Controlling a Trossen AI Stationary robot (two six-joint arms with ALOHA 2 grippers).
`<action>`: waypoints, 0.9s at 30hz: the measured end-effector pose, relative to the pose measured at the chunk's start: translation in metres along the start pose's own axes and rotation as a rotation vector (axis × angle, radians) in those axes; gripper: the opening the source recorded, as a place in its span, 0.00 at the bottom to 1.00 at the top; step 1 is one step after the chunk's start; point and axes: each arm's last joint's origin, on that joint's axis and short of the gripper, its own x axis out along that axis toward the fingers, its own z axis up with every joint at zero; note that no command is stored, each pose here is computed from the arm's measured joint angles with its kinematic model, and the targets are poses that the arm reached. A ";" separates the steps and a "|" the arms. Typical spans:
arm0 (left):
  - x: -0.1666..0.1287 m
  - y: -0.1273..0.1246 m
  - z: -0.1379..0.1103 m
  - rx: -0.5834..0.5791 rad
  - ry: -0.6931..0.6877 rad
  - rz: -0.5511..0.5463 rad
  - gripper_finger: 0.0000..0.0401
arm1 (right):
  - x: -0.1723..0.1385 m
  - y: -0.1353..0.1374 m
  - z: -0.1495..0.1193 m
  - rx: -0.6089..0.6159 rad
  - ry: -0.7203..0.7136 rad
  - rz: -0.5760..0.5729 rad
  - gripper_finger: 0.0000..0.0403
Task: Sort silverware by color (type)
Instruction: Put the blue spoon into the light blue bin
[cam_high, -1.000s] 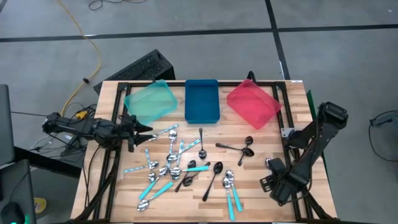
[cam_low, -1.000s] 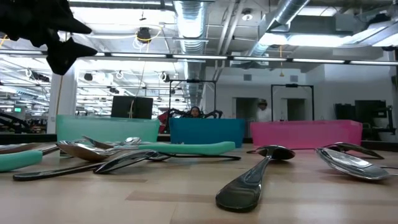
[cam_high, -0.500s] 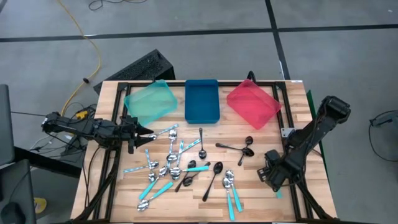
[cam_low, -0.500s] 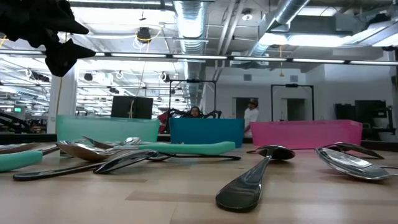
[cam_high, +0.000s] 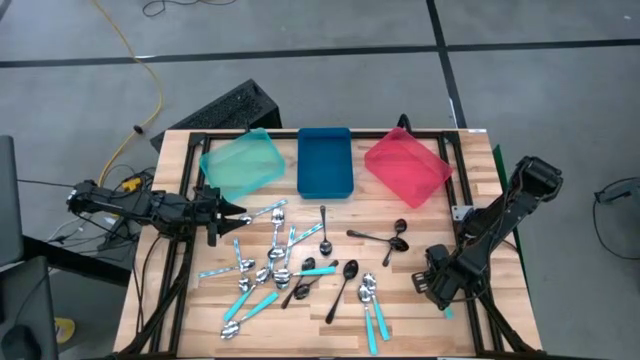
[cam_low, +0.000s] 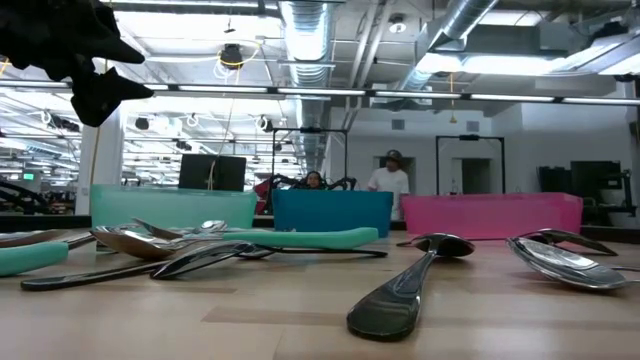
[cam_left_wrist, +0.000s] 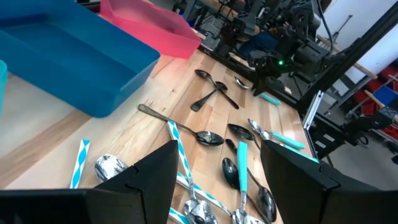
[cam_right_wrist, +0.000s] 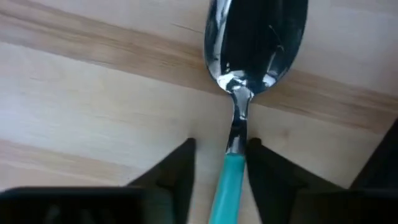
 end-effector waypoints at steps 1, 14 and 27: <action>0.000 0.000 0.000 0.002 0.000 0.000 0.54 | 0.000 0.000 0.000 0.002 0.002 -0.002 0.27; 0.000 0.002 -0.002 0.017 0.024 0.019 0.54 | -0.009 0.009 0.003 0.001 -0.024 -0.003 0.14; 0.000 0.003 -0.002 0.014 0.000 0.058 0.54 | -0.071 0.075 0.054 -0.150 -0.288 0.227 0.14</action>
